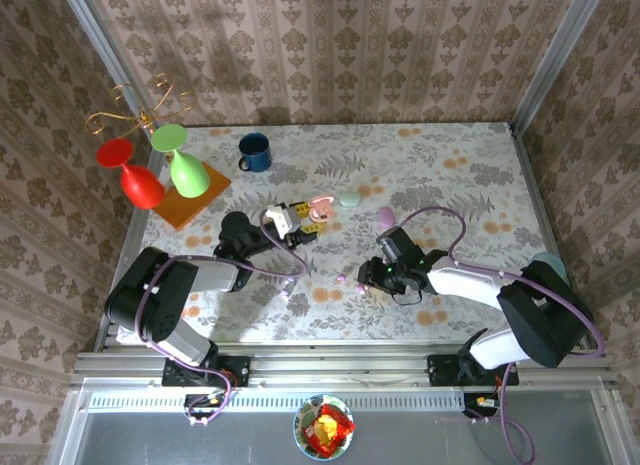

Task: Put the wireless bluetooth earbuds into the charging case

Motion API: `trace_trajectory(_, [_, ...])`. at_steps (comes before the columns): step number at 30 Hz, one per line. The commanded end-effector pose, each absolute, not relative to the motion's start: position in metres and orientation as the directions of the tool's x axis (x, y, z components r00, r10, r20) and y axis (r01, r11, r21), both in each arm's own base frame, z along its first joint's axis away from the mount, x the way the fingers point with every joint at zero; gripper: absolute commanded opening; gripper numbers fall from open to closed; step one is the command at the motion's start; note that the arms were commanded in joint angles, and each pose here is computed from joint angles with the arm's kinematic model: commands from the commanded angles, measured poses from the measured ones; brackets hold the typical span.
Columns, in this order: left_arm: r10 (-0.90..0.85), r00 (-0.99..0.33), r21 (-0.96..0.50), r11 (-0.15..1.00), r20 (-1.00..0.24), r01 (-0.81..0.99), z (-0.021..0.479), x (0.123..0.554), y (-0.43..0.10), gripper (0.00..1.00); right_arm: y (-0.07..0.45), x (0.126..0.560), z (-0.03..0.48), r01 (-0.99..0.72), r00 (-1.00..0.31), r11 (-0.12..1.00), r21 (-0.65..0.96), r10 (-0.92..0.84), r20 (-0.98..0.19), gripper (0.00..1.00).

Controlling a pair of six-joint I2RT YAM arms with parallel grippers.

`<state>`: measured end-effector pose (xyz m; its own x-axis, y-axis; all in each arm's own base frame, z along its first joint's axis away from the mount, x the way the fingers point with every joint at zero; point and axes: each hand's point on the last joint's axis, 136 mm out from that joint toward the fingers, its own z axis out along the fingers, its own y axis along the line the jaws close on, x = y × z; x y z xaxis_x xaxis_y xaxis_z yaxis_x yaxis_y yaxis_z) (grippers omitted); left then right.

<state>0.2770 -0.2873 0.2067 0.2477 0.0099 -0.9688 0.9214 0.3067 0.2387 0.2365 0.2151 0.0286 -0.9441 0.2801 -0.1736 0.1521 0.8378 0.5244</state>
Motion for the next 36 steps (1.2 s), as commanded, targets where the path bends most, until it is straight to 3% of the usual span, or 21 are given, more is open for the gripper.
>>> trace_trajectory(1, [-0.014, 0.28, 0.262, 0.306, -0.96, 0.915, 0.218, 0.273, -0.283, 0.26, 0.222, 0.242, 0.031, 0.146, -0.945, 0.835, 0.53, 0.277, -0.175, 0.37])
trace_trajectory(10, [-0.01, 0.28, 0.262, 0.321, -0.96, 0.91, 0.218, 0.273, -0.277, 0.26, 0.222, 0.248, 0.036, 0.088, -0.954, 0.877, 0.473, 0.211, -0.213, 0.35])
trace_trajectory(18, [0.001, 0.275, 0.259, 0.34, -0.961, 0.904, 0.215, 0.276, -0.272, 0.26, 0.198, 0.241, 0.046, -0.051, -0.948, 0.996, 0.069, -0.026, -0.316, 0.38])
trace_trajectory(26, [0.033, 0.26, 0.245, 0.463, -0.965, 0.852, 0.213, 0.301, -0.233, 0.26, 0.2, 0.24, 0.052, -0.132, -0.913, 0.943, -0.306, -0.236, -0.332, 0.37])
trace_trajectory(36, [0.019, 0.232, 0.217, 0.436, -0.972, 0.873, 0.211, 0.299, -0.233, 0.26, 0.214, 0.242, 0.044, -0.178, -0.907, 0.894, -0.411, -0.311, -0.283, 0.35])
